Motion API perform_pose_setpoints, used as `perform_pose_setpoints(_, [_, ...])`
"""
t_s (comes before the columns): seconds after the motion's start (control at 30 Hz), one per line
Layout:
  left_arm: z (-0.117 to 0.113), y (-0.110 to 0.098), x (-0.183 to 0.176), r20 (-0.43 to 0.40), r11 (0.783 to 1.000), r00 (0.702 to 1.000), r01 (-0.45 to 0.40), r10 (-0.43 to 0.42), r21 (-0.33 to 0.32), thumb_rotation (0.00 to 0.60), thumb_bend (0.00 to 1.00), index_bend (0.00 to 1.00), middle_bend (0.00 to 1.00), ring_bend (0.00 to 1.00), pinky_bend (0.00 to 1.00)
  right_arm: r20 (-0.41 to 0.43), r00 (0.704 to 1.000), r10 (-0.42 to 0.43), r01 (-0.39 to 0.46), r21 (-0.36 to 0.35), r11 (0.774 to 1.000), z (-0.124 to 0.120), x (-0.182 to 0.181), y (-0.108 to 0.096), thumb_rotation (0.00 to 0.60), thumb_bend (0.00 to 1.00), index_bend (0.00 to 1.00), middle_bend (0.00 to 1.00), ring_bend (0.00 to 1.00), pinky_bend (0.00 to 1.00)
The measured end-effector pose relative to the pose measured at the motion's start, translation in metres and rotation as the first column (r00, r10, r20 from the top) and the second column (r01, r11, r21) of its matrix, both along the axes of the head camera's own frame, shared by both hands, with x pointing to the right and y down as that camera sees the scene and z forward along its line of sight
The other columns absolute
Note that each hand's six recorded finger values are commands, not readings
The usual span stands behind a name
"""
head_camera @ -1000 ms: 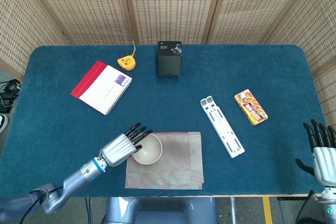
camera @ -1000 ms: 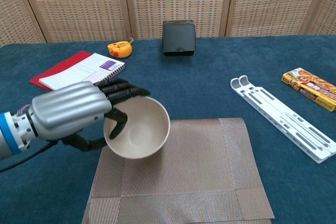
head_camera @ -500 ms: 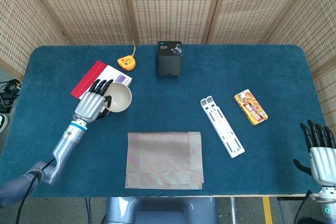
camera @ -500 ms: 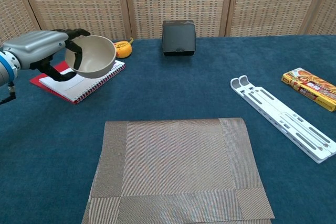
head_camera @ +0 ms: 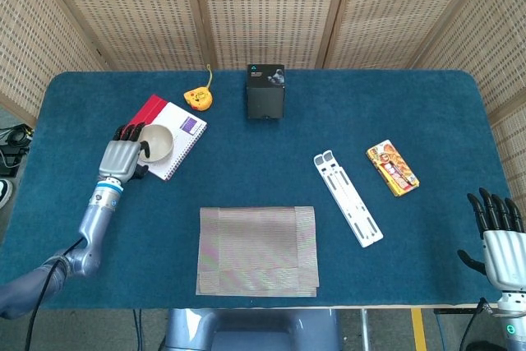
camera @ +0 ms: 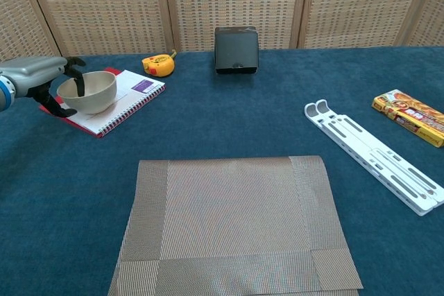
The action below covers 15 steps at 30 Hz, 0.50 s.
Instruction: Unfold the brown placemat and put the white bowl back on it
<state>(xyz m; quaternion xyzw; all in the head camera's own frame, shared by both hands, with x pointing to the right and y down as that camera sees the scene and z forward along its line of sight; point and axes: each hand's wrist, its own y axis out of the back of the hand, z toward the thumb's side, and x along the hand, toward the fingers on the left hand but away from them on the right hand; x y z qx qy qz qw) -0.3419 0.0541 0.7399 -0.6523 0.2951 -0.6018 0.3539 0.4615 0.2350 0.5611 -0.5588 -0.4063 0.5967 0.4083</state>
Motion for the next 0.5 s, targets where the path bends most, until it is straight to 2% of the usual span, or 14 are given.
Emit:
perform_pose_setpoints(0.17, [-0.015,0.000,0.005,-0.092,0.999,0.996,0.018,-0.014,0.043,0.600,0.00,0.00,0.00,0.00,0.00,0.002,1.000,-0.001,0.001,-0.002,1.000,0.000,0.000,0.000,0.600,0.00,0.00,0.00,0.00,0.00])
perform_pose_setpoints(0.3, [-0.044,0.004,0.017,-0.211,0.991,0.976,-0.023,0.050,0.130,0.600,0.00,0.01,0.00,0.00,0.00,0.001,1.000,-0.001,0.001,-0.005,1.000,0.001,0.000,0.000,0.600,0.00,0.00,0.00,0.00,0.00])
perform_pose_setpoints(0.37, [-0.058,0.011,0.026,-0.258,0.985,0.960,-0.069,0.108,0.156,0.600,0.00,0.08,0.00,0.00,0.00,0.001,1.000,-0.002,0.002,-0.006,1.000,0.001,0.000,0.000,0.600,0.00,0.00,0.00,0.00,0.00])
perform_pose_setpoints(0.43, [-0.071,0.024,0.038,-0.303,0.974,0.933,-0.149,0.195,0.168,0.600,0.00,0.19,0.00,0.00,0.00,0.001,1.000,-0.002,0.002,-0.006,1.000,0.002,-0.001,0.000,0.600,0.00,0.00,0.00,0.00,0.00])
perform_pose_setpoints(0.5, [-0.081,0.042,0.050,-0.348,0.957,0.894,-0.238,0.282,0.162,0.600,0.02,0.26,0.00,0.00,0.00,0.002,1.000,-0.002,0.002,-0.006,1.000,0.002,-0.001,0.000,0.600,0.00,0.00,0.00,0.00,0.00])
